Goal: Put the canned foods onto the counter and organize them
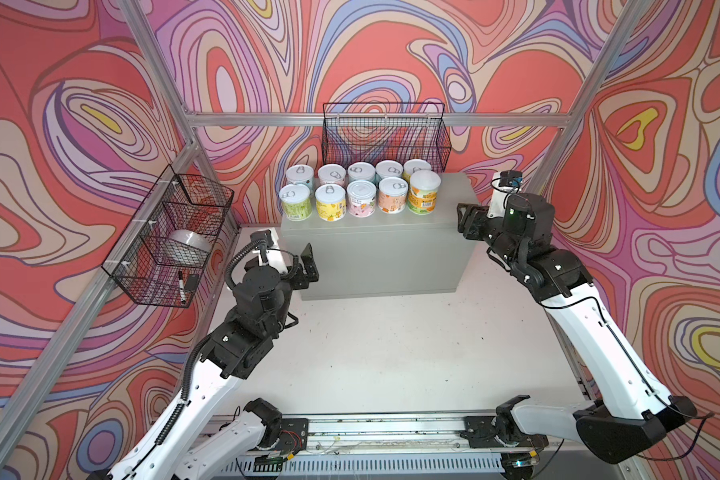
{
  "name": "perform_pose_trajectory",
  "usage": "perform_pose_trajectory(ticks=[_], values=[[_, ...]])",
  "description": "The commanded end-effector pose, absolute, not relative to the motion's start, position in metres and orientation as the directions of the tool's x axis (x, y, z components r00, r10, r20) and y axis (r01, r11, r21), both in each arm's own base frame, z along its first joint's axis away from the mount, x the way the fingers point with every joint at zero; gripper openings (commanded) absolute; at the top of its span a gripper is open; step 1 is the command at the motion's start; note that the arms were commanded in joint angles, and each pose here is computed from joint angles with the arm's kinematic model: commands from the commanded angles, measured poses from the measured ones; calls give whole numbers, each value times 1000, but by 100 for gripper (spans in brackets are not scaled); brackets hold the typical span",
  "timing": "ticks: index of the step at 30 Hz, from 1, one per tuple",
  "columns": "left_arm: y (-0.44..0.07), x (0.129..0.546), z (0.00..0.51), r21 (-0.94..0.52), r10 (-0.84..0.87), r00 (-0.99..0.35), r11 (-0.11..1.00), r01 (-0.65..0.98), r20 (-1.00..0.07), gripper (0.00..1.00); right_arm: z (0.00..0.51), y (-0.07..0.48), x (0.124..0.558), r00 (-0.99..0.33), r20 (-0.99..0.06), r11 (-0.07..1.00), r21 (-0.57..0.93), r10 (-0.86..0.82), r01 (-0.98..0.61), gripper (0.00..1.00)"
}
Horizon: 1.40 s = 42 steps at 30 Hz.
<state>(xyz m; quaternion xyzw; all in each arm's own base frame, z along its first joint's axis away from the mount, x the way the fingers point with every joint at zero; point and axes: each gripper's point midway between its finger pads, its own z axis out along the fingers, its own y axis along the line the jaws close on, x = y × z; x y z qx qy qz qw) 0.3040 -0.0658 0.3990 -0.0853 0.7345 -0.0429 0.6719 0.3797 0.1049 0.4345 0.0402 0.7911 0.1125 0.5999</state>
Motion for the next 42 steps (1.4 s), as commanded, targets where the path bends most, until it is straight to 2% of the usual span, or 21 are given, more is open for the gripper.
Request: perform_pose_trajectory(ticks=[1, 8, 14, 26, 42], values=[[-40, 313, 415, -78, -89, -53, 979, -190, -995, 98, 430, 105, 374, -290, -935, 967, 239, 207, -82, 69], [-6, 347, 443, -136, -146, -30, 968, -210, -989, 97, 427, 103, 367, -290, -934, 967, 242, 208, -86, 69], [16, 378, 436, -195, -209, -57, 963, -187, -976, 98, 428, 101, 365, -278, -937, 967, 243, 212, -80, 69], [2, 415, 413, -224, -225, -43, 974, -19, -973, 98, 427, 97, 363, -266, -943, 972, 227, 202, -67, 69], [-8, 433, 405, -254, -251, -69, 967, 33, -966, 97, 412, 95, 369, -295, -937, 977, 209, 188, -43, 69]])
